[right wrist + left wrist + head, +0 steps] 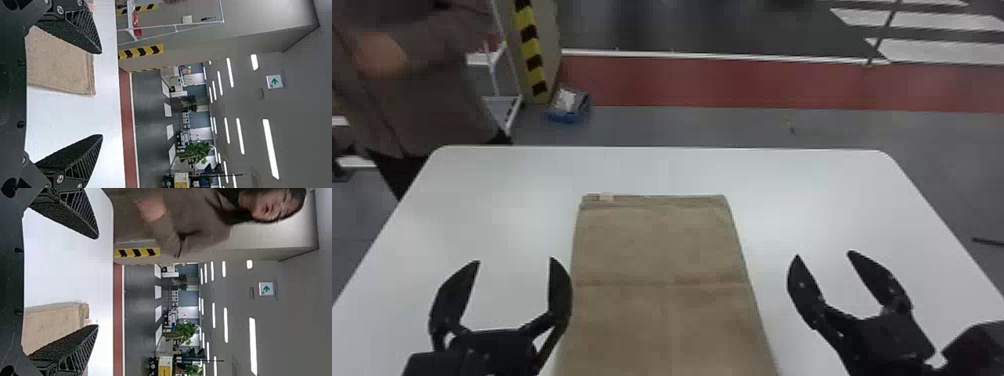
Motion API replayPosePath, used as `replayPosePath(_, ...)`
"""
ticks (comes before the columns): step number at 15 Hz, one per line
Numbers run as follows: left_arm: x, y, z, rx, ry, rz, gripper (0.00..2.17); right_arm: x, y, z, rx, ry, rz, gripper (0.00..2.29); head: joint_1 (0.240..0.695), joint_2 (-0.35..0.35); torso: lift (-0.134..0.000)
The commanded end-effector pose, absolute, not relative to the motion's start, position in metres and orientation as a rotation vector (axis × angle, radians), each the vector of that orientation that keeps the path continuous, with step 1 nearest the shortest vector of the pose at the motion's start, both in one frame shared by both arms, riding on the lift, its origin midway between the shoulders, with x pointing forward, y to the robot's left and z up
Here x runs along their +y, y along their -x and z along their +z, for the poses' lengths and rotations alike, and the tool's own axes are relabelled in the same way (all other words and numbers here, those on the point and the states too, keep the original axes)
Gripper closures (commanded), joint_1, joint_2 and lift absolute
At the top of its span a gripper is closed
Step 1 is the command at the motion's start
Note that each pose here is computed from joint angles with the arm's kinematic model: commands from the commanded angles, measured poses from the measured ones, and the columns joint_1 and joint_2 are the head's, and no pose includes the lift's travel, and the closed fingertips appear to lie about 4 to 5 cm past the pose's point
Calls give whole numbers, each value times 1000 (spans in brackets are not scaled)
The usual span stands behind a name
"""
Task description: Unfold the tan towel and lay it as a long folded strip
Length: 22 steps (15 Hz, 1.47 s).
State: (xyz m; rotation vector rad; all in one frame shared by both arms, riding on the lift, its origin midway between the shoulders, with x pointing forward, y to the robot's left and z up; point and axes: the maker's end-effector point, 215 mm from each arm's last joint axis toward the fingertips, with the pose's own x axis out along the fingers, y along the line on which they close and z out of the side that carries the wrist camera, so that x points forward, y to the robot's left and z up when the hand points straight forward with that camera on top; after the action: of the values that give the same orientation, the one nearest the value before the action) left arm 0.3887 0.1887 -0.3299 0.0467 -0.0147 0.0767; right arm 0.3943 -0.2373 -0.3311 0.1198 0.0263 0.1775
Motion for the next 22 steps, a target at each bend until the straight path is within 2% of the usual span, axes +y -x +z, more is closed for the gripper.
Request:
replayPosePath(1, 185, -392, -332, -15, -44, 70, 73, -237, -394, -332, 27, -120, 180, 130, 695, -70, -111)
replayPosePath(8, 165, -431, -344, -32, -29, 33, 70, -221, -412, -344, 24, -91, 226, 151, 695, -76, -111)
replayPosePath(14, 159, -497, -342, -66, 6, -20, 76, -215, -427, -355, 48, -85, 251, 154, 695, -70, -111)
replayPosePath(16, 162, -531, -346, -51, 4, -41, 151, -214, -432, -360, 65, -71, 253, 154, 695, -73, -111)
replayPosePath(18, 151, -556, -375, 41, 10, -105, 211, -216, -436, -364, 74, -70, 251, 154, 695, -70, -111)
replayPosePath(22, 142, -601, -409, 112, -17, -165, 218, -208, -437, -375, 93, -53, 263, 154, 695, -76, -111)
